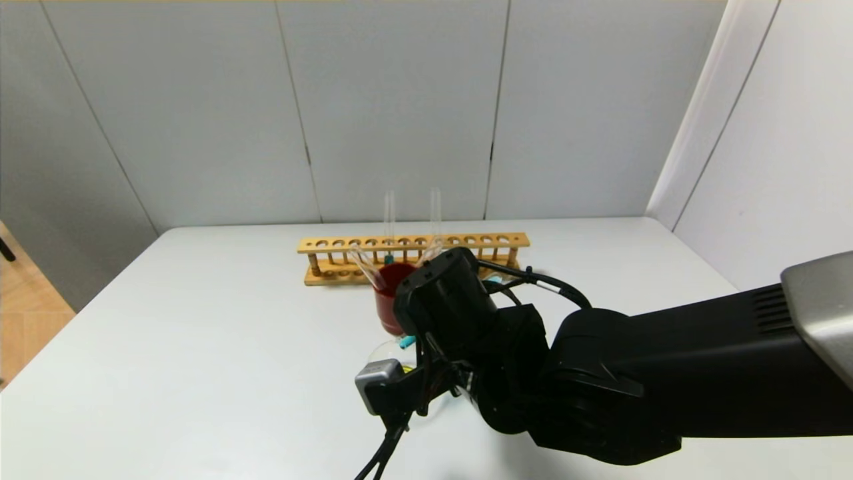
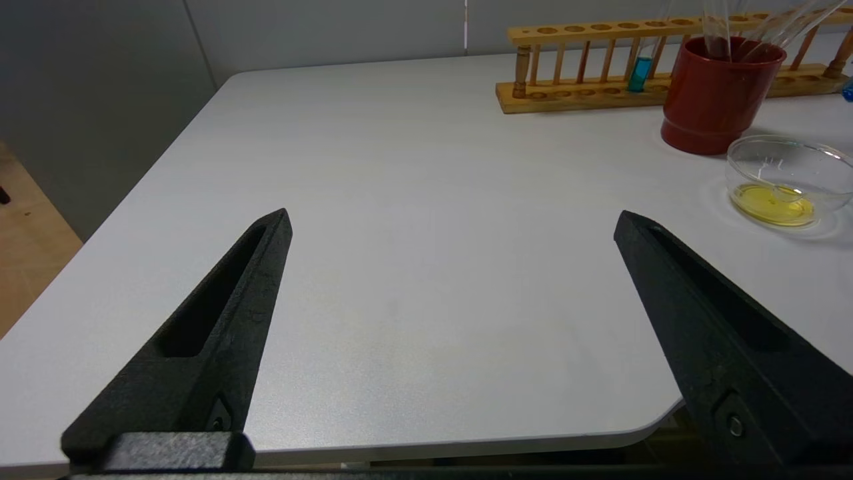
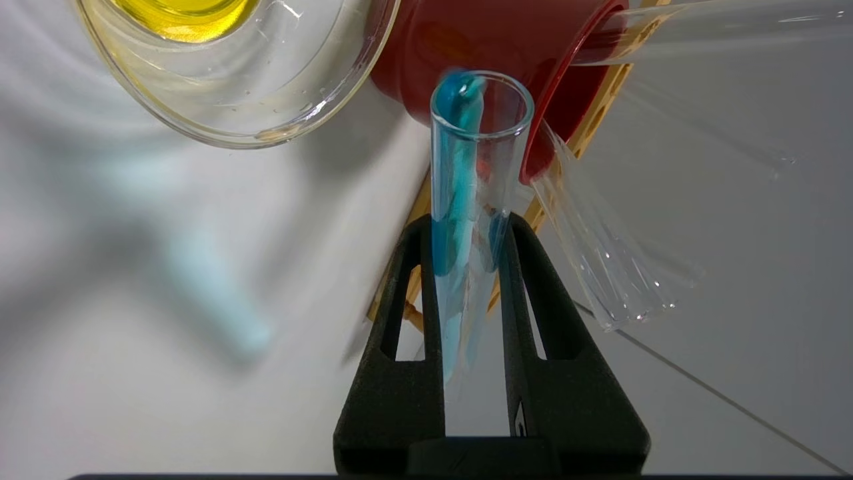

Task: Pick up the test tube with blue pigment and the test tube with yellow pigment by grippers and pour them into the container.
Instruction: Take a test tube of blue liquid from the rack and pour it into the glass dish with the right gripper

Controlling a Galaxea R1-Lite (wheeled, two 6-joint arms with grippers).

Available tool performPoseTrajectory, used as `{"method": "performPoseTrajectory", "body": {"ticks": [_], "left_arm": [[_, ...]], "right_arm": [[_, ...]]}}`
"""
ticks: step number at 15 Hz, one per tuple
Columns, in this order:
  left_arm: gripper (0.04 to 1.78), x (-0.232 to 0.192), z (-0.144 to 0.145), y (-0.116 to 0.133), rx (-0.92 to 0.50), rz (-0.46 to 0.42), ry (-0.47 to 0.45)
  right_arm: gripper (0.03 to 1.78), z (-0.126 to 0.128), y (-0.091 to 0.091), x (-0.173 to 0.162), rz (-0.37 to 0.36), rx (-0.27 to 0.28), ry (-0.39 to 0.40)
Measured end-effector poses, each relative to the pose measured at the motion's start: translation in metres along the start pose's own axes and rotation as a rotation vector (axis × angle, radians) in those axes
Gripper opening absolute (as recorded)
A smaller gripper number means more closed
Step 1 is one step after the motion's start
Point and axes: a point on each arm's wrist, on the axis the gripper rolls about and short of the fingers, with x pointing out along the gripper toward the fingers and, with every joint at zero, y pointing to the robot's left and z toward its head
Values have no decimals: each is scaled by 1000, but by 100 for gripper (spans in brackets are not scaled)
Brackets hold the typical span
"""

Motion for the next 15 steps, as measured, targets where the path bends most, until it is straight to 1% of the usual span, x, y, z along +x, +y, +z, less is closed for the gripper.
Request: {"method": "performPoseTrajectory", "body": {"ticks": [4,10,15], "left_arm": [[171,0,0,0,0,1,0],[171,0,0,0,0,0,0],[171,0,0,0,0,0,0]], "right_arm": [[27,1,-1,2,1,-19,0],[27,0,3,6,14,-25,13],[27,-2,3,8,17,-67,30]]}}
